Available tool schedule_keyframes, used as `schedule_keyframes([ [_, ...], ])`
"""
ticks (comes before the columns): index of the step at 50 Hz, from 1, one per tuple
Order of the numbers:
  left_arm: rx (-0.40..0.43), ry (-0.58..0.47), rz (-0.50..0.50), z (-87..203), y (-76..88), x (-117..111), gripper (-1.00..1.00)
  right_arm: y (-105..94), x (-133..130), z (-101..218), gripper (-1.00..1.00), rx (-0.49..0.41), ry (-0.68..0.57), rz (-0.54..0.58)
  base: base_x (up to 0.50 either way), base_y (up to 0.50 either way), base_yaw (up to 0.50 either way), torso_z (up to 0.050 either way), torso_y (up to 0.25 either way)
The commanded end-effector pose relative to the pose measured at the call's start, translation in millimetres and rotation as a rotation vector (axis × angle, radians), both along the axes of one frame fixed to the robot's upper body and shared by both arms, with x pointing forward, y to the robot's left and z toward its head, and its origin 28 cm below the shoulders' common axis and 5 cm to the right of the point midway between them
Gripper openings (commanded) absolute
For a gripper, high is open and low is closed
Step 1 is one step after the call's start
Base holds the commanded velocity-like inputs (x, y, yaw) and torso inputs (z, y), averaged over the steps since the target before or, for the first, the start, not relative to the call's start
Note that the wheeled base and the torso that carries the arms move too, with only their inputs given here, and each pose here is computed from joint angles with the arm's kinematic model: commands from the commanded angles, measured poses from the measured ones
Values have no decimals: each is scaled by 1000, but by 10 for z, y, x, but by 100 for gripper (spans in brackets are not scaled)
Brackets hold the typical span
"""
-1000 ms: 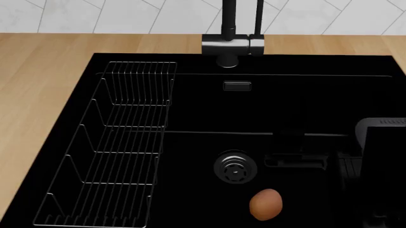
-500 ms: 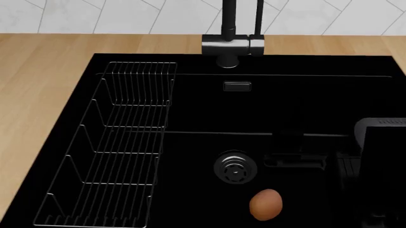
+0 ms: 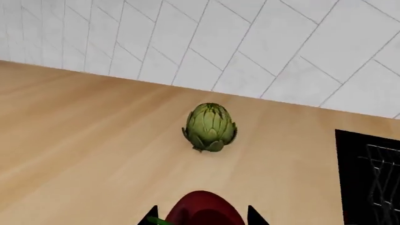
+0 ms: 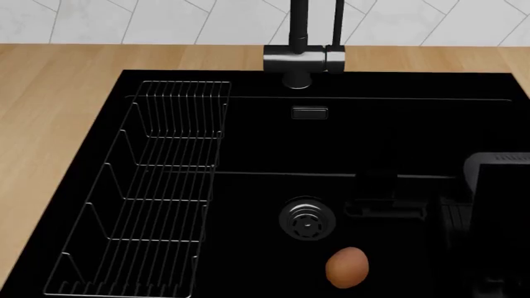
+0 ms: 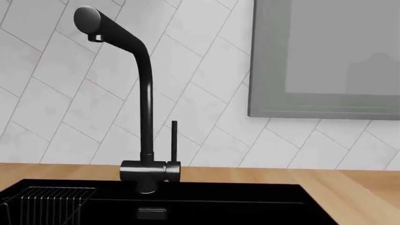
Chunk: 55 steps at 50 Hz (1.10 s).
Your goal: Pick the cherry from the counter and place it in the sink
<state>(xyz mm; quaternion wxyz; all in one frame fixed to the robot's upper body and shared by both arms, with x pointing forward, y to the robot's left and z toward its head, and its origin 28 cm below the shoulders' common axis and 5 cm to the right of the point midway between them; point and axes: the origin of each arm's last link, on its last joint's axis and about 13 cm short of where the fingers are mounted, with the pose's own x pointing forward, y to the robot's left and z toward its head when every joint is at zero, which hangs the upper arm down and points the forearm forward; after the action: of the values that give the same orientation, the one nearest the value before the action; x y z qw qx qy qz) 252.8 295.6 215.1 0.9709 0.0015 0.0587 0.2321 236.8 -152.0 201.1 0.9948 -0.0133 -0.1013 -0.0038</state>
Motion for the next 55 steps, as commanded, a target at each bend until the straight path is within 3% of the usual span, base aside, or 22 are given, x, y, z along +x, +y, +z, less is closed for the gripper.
schedule_keyframes([
  [1,40,-87,-240,323,-453,283,-100,-1,23,-2,100,1,-2,6,0,0,0,0,0],
  [11,44,-52,-423,279,-766,559,-100,-4,55,-31,100,5,2,12,0,0,0,0,0],
  [13,10,-49,-477,289,-833,592,-100,-7,55,-38,100,7,2,12,0,0,0,0,0],
  [20,22,-23,-649,225,-1100,720,-100,-10,52,-34,100,9,-1,14,0,0,0,0,0],
  [36,-64,54,-951,91,-1761,985,-100,-20,45,-37,100,9,0,19,0,0,0,0,0],
  [44,-47,83,-1056,77,-2018,1081,-100,-26,51,-56,100,9,5,17,0,0,0,0,0],
  [45,-4,87,-1083,65,-2065,1077,-100,-27,49,-57,100,10,4,18,0,0,0,0,0],
  [50,12,110,-1111,55,-2182,1129,-100,-30,47,-64,100,12,5,22,0,0,0,0,0],
  [55,83,165,-1111,13,-2247,1233,-100,-32,42,-81,100,15,6,22,0,0,0,0,0],
])
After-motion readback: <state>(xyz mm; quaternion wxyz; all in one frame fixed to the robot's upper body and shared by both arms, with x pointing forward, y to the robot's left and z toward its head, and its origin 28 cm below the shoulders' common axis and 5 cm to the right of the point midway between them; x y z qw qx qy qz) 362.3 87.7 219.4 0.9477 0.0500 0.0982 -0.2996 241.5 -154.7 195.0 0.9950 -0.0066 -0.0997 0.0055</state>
